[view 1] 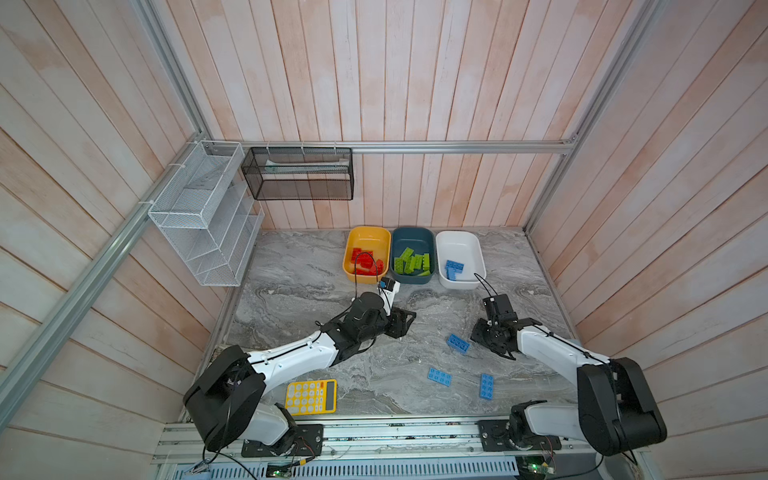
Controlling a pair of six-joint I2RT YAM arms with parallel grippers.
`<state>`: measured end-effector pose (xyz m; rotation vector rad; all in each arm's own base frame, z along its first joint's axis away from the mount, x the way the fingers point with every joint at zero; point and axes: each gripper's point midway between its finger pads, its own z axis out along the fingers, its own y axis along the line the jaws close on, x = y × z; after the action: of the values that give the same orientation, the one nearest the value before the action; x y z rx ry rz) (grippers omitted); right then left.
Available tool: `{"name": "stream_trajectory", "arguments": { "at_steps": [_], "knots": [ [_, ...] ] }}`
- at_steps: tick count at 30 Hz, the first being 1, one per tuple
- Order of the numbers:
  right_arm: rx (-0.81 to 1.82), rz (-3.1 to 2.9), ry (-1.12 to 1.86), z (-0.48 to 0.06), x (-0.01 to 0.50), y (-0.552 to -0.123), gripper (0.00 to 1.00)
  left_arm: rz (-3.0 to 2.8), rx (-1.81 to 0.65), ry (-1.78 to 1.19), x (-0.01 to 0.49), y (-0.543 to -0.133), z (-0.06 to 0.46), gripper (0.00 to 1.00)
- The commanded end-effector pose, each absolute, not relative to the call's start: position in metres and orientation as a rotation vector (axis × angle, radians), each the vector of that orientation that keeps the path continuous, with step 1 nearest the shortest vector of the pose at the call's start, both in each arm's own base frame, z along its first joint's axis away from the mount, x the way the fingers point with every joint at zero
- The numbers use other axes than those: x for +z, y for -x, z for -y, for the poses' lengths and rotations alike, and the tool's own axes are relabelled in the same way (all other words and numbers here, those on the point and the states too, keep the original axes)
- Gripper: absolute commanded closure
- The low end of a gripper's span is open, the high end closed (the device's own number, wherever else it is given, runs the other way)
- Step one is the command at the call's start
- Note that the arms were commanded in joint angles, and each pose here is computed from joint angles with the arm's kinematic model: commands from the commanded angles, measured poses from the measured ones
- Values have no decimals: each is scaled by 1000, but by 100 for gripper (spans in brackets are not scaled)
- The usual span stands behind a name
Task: Sort the legos into containers by color
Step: Move the lego to the middle-right of the table.
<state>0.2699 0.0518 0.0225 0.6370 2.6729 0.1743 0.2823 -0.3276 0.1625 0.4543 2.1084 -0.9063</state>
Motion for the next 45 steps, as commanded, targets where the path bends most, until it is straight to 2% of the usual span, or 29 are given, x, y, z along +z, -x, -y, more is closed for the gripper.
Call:
{"name": "stream_trajectory", "arguments": {
  "at_steps": [1, 4, 14, 18, 28, 34, 45],
  "knots": [
    [95, -2735, -624, -45, 14, -262, 30, -2114, -891, -470, 157, -279, 325, 38],
    [55, -2731, -631, -40, 15, -264, 15, -2113, -889, -471, 157, -278, 324, 38],
    [-42, -2746, -639, -20, 7, -279, 7, -2119, -886, -471, 152, -277, 323, 38],
    [-46, -2752, -619, -20, 4, -285, 7, -2123, -883, -472, 149, -276, 322, 38],
    [43, -2810, -516, -34, -6, -282, 21, -2133, -889, -481, 143, -277, 325, 38],
    [55, -2844, -380, -53, -8, -280, 17, -2138, -892, -484, 142, -276, 326, 38],
    [56, -2900, -202, -83, -14, -267, 14, -2138, -894, -480, 143, -276, 325, 38]
  ]
}}
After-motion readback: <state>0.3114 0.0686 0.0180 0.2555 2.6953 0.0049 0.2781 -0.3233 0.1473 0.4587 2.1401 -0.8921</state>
